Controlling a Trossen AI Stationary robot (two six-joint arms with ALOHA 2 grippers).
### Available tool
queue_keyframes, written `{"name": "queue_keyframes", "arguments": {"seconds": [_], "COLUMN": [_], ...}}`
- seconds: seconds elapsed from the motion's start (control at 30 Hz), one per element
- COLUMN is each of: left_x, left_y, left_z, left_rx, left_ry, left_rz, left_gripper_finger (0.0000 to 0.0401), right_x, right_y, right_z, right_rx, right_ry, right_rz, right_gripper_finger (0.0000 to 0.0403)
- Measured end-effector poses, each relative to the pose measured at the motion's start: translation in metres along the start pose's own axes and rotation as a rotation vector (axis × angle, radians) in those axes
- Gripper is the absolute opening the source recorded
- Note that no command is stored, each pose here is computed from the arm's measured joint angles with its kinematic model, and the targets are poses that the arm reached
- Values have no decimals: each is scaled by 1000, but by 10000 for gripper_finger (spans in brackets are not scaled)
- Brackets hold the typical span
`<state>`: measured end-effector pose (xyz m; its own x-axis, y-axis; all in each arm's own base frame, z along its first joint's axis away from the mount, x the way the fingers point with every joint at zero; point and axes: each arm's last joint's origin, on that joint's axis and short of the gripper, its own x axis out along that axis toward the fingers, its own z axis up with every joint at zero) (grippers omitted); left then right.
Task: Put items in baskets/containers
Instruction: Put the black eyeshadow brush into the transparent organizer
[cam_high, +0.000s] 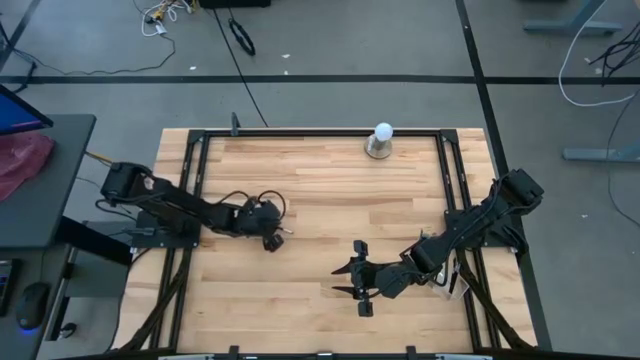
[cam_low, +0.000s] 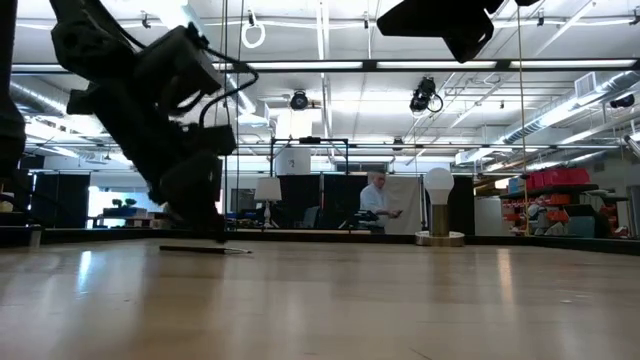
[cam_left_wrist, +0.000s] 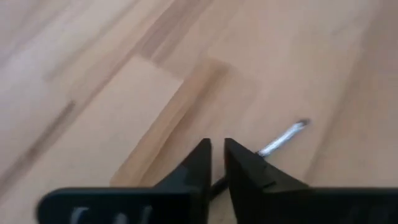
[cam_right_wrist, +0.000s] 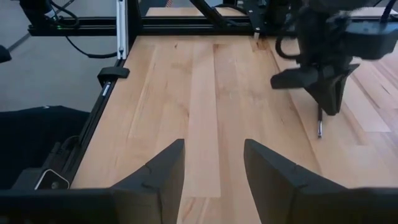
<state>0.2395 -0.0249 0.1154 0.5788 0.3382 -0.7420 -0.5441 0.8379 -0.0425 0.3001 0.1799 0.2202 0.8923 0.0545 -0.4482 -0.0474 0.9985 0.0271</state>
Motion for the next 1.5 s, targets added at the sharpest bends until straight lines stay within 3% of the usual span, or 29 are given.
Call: {"name": "queue_keyframes", "arguments": {"seconds": [0.13, 0.3, 0.5, 0.77, 1.07, 1.27, 1.5], "left_x": [-8, -9, 2, 24, 35, 36, 36], "left_y": [1, 2, 7, 10, 18, 18, 11], "left_z": [9, 14, 14, 7, 4, 5, 17], "left_rx": [106, 338, 523, 608, 561, 488, 397], "left_ry": [-20, 9, 9, 74, 94, 56, -90], "left_rz": [-62, -209, -230, -290, -347, -362, -404], "left_gripper_finger": [108, 182, 206, 157, 15, 10, 6], "right_x": [0, 1, 4, 8, -2, -23, -19], "right_y": [0, -1, -9, -18, -9, -6, -6], "right_z": [0, 0, 3, 5, -2, -3, -9], "right_rx": [0, 2, 15, 29, 1, 65, 73], "right_ry": [0, -1, -6, -8, 73, 143, 165], "right_rz": [0, -4, -25, -49, -8, -11, -48], "right_gripper_finger": [167, 167, 167, 167, 167, 167, 167]}}
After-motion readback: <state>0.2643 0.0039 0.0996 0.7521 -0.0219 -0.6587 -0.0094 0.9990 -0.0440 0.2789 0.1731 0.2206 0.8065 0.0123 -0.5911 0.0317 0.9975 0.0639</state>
